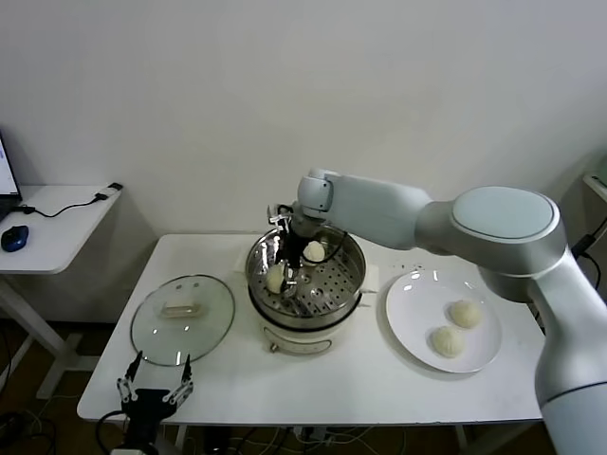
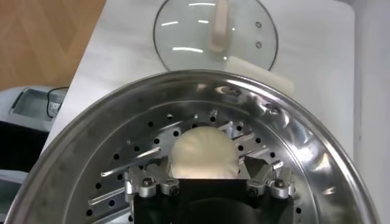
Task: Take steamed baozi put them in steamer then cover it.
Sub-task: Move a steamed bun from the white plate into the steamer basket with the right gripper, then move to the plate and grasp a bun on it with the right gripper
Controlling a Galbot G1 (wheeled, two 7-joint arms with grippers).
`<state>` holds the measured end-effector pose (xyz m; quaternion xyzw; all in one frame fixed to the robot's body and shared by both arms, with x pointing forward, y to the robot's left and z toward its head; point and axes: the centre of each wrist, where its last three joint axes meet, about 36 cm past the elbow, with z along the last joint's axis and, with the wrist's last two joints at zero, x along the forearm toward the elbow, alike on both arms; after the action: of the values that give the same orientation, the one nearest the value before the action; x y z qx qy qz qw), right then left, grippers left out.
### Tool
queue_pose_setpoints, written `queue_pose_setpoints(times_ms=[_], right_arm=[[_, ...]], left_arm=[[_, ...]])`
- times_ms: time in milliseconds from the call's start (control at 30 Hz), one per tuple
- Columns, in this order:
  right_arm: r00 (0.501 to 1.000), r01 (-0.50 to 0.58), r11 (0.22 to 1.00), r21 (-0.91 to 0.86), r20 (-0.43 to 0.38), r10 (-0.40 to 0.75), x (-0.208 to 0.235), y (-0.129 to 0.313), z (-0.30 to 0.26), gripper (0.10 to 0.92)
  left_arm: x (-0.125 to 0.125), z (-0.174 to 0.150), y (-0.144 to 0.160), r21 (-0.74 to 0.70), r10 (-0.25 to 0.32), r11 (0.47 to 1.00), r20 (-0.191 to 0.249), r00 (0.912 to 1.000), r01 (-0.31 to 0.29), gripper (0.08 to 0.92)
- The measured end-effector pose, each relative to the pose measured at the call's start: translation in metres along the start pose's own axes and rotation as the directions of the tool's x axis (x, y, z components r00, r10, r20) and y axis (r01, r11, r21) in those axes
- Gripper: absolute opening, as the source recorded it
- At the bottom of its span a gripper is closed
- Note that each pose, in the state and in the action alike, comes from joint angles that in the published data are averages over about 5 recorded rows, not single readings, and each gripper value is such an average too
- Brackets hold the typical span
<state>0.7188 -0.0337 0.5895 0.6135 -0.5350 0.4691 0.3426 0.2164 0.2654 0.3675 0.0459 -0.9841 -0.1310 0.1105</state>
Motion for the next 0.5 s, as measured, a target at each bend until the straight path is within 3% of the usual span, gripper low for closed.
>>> queue_pose_setpoints(times_ms=[233,500], right_arm=[[1.0,-0.024,1.0,0.014,-0.006,0.024,0.054,0.008,0.026,0.823],[0.997,-0.07,0.997,-0.011,-0.011,0.07,0.116,0.038,0.094,0.823]], left_arm=[[0.0,0.0,0.0,-0.002,0.003,1.0,0.0,1.0,-0.003,0.823],[-0.001,0.0,0.001,-0.004,0.004,1.0,-0.002,1.0,-0.004,0.823]])
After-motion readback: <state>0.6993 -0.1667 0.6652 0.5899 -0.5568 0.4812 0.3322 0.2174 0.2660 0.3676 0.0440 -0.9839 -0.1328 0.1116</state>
